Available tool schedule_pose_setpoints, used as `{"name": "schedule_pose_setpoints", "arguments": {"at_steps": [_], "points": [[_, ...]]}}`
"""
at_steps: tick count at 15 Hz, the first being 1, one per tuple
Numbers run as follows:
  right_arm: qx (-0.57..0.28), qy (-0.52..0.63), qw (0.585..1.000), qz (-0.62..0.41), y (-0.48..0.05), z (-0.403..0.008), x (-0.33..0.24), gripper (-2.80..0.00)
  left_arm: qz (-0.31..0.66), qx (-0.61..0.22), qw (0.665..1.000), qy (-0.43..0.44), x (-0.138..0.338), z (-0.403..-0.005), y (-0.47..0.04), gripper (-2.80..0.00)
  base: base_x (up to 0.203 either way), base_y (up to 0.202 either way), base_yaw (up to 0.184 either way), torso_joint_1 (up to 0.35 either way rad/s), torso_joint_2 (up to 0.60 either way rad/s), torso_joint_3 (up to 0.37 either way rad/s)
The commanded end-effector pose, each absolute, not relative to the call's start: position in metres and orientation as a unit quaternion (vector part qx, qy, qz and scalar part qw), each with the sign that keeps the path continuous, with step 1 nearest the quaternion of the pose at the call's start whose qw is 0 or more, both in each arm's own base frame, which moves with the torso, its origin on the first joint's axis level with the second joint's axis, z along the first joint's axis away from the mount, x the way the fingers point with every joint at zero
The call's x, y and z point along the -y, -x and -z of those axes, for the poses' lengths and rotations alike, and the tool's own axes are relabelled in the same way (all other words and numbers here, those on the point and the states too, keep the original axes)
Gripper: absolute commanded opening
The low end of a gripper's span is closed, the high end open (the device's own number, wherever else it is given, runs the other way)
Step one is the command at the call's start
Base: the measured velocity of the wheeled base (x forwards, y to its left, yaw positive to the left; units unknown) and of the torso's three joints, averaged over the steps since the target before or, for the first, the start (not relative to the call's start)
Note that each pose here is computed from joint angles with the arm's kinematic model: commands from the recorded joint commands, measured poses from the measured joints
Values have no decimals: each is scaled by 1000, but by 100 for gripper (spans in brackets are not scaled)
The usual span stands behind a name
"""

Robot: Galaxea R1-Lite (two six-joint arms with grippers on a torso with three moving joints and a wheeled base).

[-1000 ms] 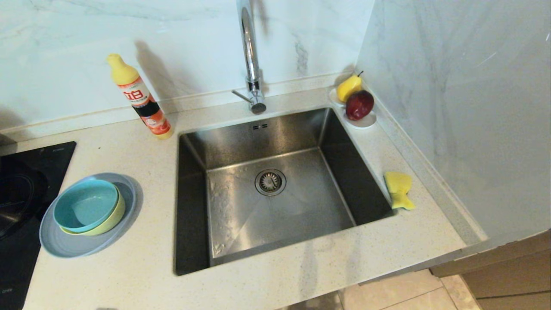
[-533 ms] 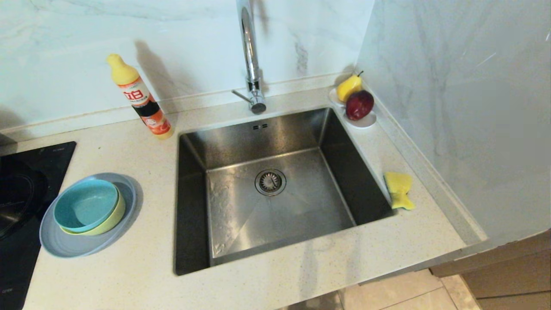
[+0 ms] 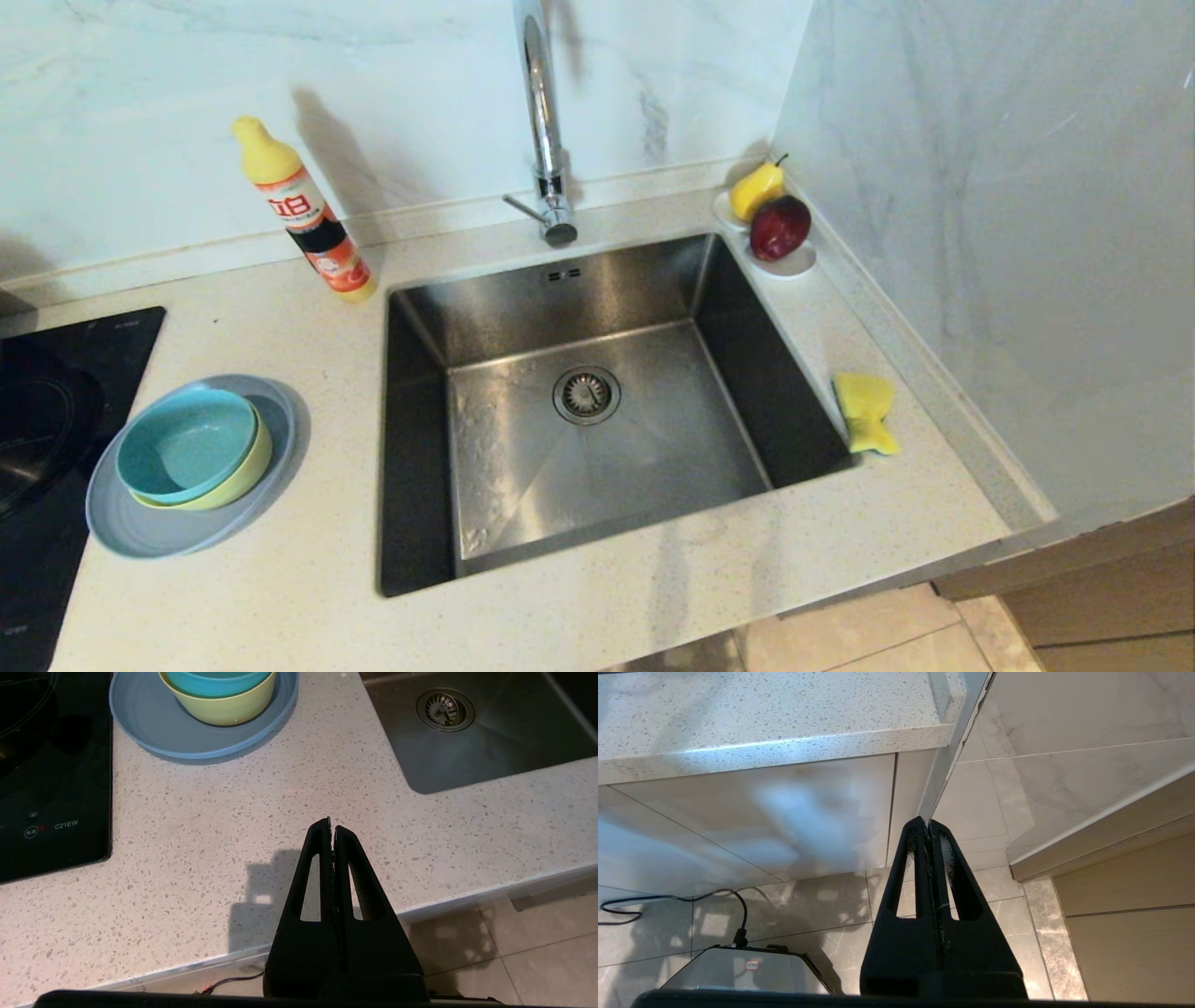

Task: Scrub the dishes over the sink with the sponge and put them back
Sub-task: Turn on the faucet

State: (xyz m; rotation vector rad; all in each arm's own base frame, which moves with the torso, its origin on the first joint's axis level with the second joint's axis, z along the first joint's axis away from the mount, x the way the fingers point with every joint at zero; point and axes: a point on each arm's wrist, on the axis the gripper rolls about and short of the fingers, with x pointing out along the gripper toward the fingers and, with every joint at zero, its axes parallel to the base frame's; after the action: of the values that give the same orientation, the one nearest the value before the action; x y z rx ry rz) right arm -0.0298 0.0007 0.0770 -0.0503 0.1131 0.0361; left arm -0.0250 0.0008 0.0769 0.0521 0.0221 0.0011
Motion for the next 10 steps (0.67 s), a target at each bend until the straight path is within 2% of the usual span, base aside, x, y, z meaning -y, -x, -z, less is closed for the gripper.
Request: {"name": "schedule_pose_setpoints", "arguments": {"at_steps": [1,3,5,10], "points": [[-56,25,998,-19,30,-77,-1,-280,3,39,999,-24,-1,-107,35,-280,0,0,0,0,0,0],[-56,25,998,-18,30,-77,-1,-280,26,84,996,-25,0,-153,48,-280,0,0,0,0,0,0],[-56,25,998,-18,30,-77,-1,-280,46,86,995,-25,1,-199,44,-280,0,0,0,0,0,0],[-56,25,998,-18,30,-77,-1,-280,140,12,990,-13,7,-287,-34,-280,0,0,0,0,0,0]]}}
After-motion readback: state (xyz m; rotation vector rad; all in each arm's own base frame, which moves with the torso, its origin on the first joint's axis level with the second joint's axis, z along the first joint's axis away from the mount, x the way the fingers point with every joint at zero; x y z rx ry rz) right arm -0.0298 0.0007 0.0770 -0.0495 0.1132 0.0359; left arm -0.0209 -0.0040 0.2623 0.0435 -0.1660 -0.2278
